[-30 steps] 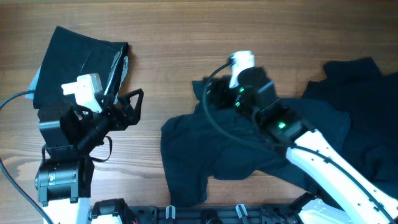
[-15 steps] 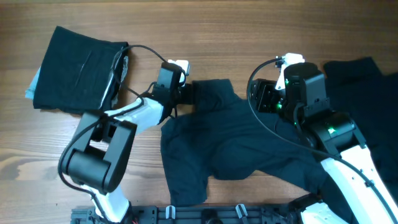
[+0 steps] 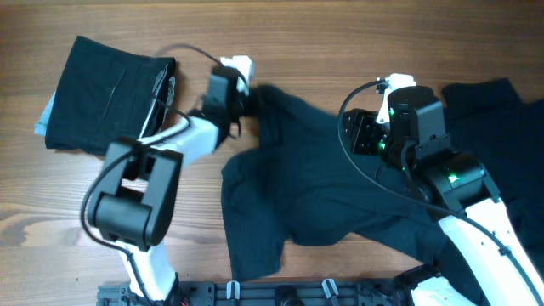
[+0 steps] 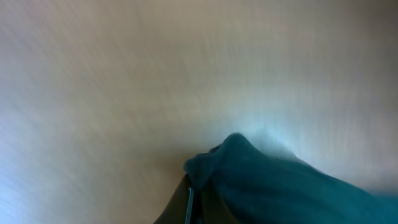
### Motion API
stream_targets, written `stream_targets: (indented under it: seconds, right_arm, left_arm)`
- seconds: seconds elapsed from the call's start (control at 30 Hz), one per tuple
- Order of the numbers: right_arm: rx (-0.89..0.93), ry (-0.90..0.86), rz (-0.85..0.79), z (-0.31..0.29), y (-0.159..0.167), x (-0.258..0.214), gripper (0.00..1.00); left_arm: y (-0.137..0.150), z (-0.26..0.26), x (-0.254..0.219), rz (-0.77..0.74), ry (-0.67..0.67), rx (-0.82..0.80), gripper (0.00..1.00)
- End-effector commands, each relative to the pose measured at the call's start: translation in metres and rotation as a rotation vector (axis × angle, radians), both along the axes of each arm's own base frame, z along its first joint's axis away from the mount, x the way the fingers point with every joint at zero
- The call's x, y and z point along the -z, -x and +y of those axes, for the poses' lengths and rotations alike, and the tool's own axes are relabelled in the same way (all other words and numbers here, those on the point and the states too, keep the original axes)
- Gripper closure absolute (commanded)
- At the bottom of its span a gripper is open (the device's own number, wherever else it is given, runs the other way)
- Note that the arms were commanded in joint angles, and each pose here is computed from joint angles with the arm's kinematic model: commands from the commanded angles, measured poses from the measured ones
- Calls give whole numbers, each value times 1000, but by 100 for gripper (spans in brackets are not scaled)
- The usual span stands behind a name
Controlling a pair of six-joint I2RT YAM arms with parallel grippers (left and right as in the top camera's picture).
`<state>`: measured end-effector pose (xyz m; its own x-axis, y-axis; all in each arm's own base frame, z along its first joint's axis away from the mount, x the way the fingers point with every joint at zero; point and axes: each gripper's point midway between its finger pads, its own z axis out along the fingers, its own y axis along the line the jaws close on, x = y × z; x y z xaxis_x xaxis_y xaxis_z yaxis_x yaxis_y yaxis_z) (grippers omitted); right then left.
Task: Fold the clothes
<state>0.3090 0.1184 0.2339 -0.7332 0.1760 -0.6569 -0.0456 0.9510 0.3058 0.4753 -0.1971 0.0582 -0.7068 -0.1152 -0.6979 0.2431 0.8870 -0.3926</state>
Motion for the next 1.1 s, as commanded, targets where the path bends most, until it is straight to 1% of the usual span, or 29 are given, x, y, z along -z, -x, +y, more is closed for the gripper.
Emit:
stream_targets:
  seconds: [0.0, 0.07, 0.1, 0.13, 0.17, 0.2, 0.27, 0.3, 0.37, 0.4, 0.43, 0.47, 0.5, 0.53, 0.57, 0.6, 0.7, 0.73, 0.8, 0.87, 0.97, 1.07]
  right_arm:
    - [26, 8, -25, -4, -5, -6, 42]
    - [26, 4, -32, -4, -6, -7, 41]
    - [26, 3, -36, -3, -7, -8, 39]
    - [26, 3, -38, -3, -7, -8, 38]
    - [36, 5, -39, -5, -7, -8, 36]
    - [70, 8, -38, -9, -8, -8, 32]
    - [139, 24, -37, -20, -10, -7, 30]
    - [203, 56, -24, -33, -10, -2, 29]
    - [282, 114, 39, -55, -13, 16, 28]
    - [288, 136, 109, -63, -20, 37, 30]
    - [262, 135, 140, -63, -29, 50, 32]
    - [207, 137, 144, -58, -42, 60, 34]
    - [136, 121, 133, -48, -70, 80, 34]
    - [114, 96, 128, -41, -87, 94, 35]
    - [102, 73, 134, -37, -103, 112, 35]
    - [102, 61, 148, -35, -109, 123, 35]
    - [75, 8, 192, -31, -125, 136, 34]
    - [68, -13, 187, -30, -134, 131, 34]
    - [45, -43, 163, -24, -152, 121, 34]
    - [46, -43, 161, -22, -166, 127, 33]
    - [60, -61, 190, -19, -180, 161, 33]
    - [86, -81, 202, -17, -191, 191, 34]
  left_arm:
    - [-81, 67, -135, -311, 75, -160, 96]
    - [-102, 98, -182, -420, 89, -217, 96]
    - [-109, 115, -196, -455, 82, -243, 96]
    - [-112, 131, -199, -466, 64, -279, 95]
    - [-112, 138, -197, -458, 61, -289, 80]
    - [-111, 144, -190, -428, 53, -300, 38]
    - [-106, 147, -171, -357, 14, -292, 29]
    - [-98, 147, -157, -300, -36, -268, 25]
    - [-76, 148, -148, -200, -83, -246, 23]
    - [-58, 149, -154, -148, -90, -243, 25]
    - [-41, 149, -161, -110, -96, -241, 26]
    - [-23, 150, -166, -65, -102, -239, 27]
    - [15, 148, -168, 41, -115, -227, 30]
    - [35, 146, -166, 103, -124, -217, 30]
    - [63, 139, -158, 204, -123, -191, 29]
    - [81, 131, -148, 283, -122, -162, 29]
    - [121, 125, -119, 484, -154, -131, 32]
    - [132, 125, -111, 543, -152, -144, 33]
    - [143, 127, -102, 602, -150, -166, 33]
    - [150, 127, -100, 628, -155, -163, 32]
    - [164, 132, -95, 688, -189, -167, 32]
    - [182, 153, -79, 761, -292, -243, 30]
